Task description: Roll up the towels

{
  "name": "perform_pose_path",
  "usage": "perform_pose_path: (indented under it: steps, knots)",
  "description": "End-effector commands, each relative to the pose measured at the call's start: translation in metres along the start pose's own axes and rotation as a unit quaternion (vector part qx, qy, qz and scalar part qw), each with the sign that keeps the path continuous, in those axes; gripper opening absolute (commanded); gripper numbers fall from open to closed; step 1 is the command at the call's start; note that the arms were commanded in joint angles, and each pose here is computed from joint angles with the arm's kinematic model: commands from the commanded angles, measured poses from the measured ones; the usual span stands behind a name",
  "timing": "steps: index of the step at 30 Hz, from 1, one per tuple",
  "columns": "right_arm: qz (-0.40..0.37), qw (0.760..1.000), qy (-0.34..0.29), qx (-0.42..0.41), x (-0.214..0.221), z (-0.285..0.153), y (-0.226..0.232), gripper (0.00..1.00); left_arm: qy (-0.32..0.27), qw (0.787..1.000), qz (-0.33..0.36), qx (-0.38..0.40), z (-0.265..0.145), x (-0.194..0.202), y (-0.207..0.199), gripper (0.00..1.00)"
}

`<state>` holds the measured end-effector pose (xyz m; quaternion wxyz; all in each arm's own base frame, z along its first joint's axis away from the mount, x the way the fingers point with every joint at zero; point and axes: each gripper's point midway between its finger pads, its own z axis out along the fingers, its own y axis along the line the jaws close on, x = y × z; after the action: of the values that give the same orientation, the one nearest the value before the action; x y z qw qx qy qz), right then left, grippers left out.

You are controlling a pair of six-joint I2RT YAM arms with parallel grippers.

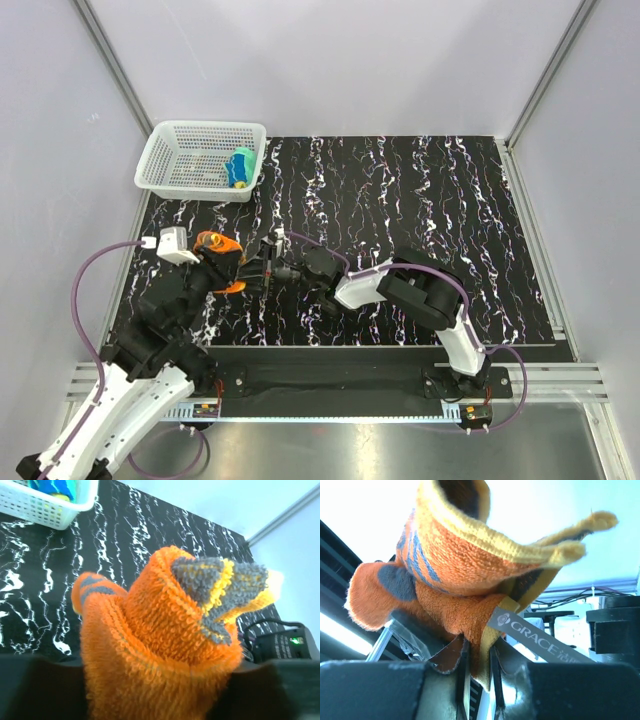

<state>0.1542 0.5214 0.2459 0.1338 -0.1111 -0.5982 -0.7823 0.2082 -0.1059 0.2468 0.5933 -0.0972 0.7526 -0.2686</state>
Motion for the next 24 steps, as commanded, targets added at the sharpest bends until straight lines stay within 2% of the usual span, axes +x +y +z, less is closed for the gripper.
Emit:
perform_pose_path:
  steps: [1, 3, 4, 5, 7, 8, 12, 17, 20, 24]
  knots:
    - [0.194, 0.971, 0.108, -0.094, 0.045, -0.002, 0.074, 0.14, 0.001, 0.999, 0.007, 0.047, -0.003, -0.019, -0.029, 0.24]
    - [0.191, 0.971, 0.109, -0.096, 0.043, 0.000, 0.076, 0.20, 0.020, 0.999, 0.018, 0.021, 0.001, -0.016, -0.023, 0.13]
    - [0.181, 0.972, 0.112, -0.100, 0.044, 0.001, 0.079, 0.38, 0.030, 0.999, 0.024, 0.012, -0.003, -0.019, -0.023, 0.09]
    - [0.177, 0.973, 0.113, -0.098, 0.043, 0.001, 0.077, 0.48, 0.034, 0.999, 0.032, 0.004, -0.002, -0.020, -0.021, 0.07]
    - [0.157, 0.978, 0.108, -0.090, 0.036, -0.003, 0.072, 0.62, 0.055, 0.997, 0.041, -0.022, -0.004, -0.024, -0.018, 0.05]
    - [0.149, 0.980, 0.103, -0.087, 0.033, -0.006, 0.070, 0.78, 0.062, 0.997, 0.044, -0.033, -0.003, -0.025, -0.017, 0.05]
    - [0.120, 0.991, 0.046, -0.045, 0.000, -0.039, 0.036, 0.81, 0.088, 0.993, 0.061, -0.042, -0.004, -0.038, -0.028, 0.04]
    - [0.046, 0.998, -0.018, -0.034, -0.042, -0.086, 0.037, 0.82, 0.087, 0.994, 0.061, -0.007, -0.009, -0.059, -0.052, 0.04]
    - [-0.009, 0.999, -0.019, -0.027, -0.050, -0.097, 0.039, 0.82, 0.086, 0.995, 0.053, 0.023, -0.012, -0.072, -0.071, 0.04]
    - [-0.054, 0.998, -0.018, -0.031, -0.063, -0.098, 0.045, 0.81, 0.109, 0.989, 0.023, 0.101, -0.015, -0.076, -0.110, 0.06]
